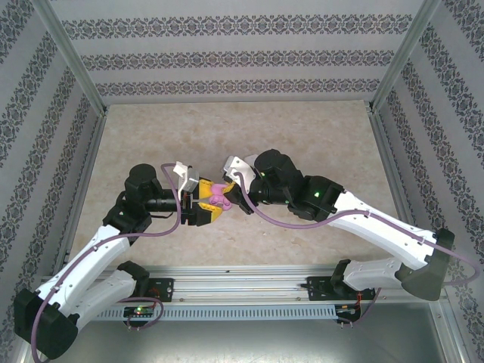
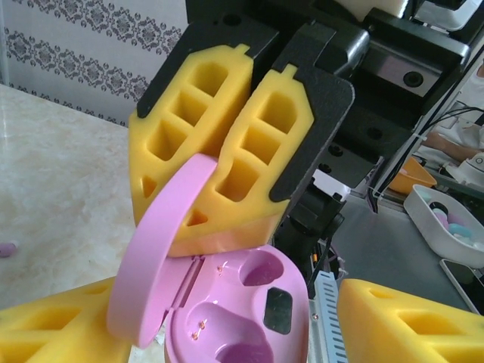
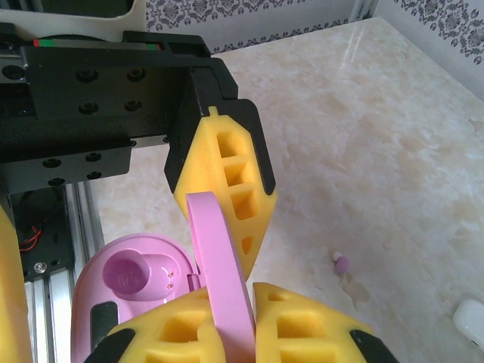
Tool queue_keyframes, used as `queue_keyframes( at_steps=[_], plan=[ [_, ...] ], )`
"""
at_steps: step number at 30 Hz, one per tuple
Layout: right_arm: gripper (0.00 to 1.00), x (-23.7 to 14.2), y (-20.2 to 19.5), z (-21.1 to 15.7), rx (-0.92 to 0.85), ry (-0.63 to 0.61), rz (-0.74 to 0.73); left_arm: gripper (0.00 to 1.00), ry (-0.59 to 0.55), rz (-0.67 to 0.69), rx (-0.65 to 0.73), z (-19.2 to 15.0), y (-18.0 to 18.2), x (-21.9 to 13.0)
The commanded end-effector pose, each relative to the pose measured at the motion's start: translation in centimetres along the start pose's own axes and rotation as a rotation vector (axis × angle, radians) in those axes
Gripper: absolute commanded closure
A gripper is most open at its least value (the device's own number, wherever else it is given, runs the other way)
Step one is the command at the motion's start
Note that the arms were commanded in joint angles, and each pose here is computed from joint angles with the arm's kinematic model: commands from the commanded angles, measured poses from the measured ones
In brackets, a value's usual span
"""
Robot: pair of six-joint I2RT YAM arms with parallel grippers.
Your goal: Insert the wireless bluetooth earbuds into the charging case
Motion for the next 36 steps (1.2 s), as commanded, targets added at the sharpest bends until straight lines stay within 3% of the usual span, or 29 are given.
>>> queue_keyframes(
  at_steps=[1, 10, 13, 21, 27, 31, 33, 36],
  plan=[
    [1.0, -0.5, 0.4, 1.2, -0.012, -0.035, 0.003, 0.35, -0.022, -0.038, 0.027, 0.2, -0.4, 0.0],
    [1.0, -0.3, 0.5, 1.2, 0.002, -0.028, 0.015, 0.35, -0.006, -0.038, 0.029, -0.3, -0.4, 0.0],
    [1.0, -0.1, 0.5, 1.3, 0.007, -0.027, 0.022, 0.41, 0.002, -0.039, 0.033, -0.3, -0.4, 0.0],
    [1.0, 0.2, 0.6, 1.4, 0.017, -0.013, 0.036, 0.68, 0.007, -0.009, 0.064, -0.3, -0.5, -0.3],
    [0.99, 0.3, 0.7, 1.3, 0.028, -0.009, 0.047, 0.73, 0.009, 0.013, 0.083, -0.3, -0.8, -0.5],
    [0.99, 0.5, 0.7, 1.1, 0.035, 0.0, 0.056, 0.65, -0.002, 0.026, 0.095, -0.1, -0.9, -0.7],
    [0.99, 0.5, 0.7, 1.1, 0.036, 0.003, 0.057, 0.49, -0.011, 0.04, 0.107, -0.1, -0.9, -0.7],
    [0.99, 0.7, 0.7, 0.9, 0.04, 0.013, 0.058, 0.35, -0.037, 0.054, 0.139, 0.3, -1.1, -1.0]
  ],
)
Point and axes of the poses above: each hand's point on the last joint's axis, 136 mm out from that joint toward the fingers, its own x axis out along the fingers, its own y axis along the line the jaws close on, z = x × y, the point moved 8 cm from there along -x, back along the fingers, and after that the axes turned 9 degrees about x, right-handed, at the moved point
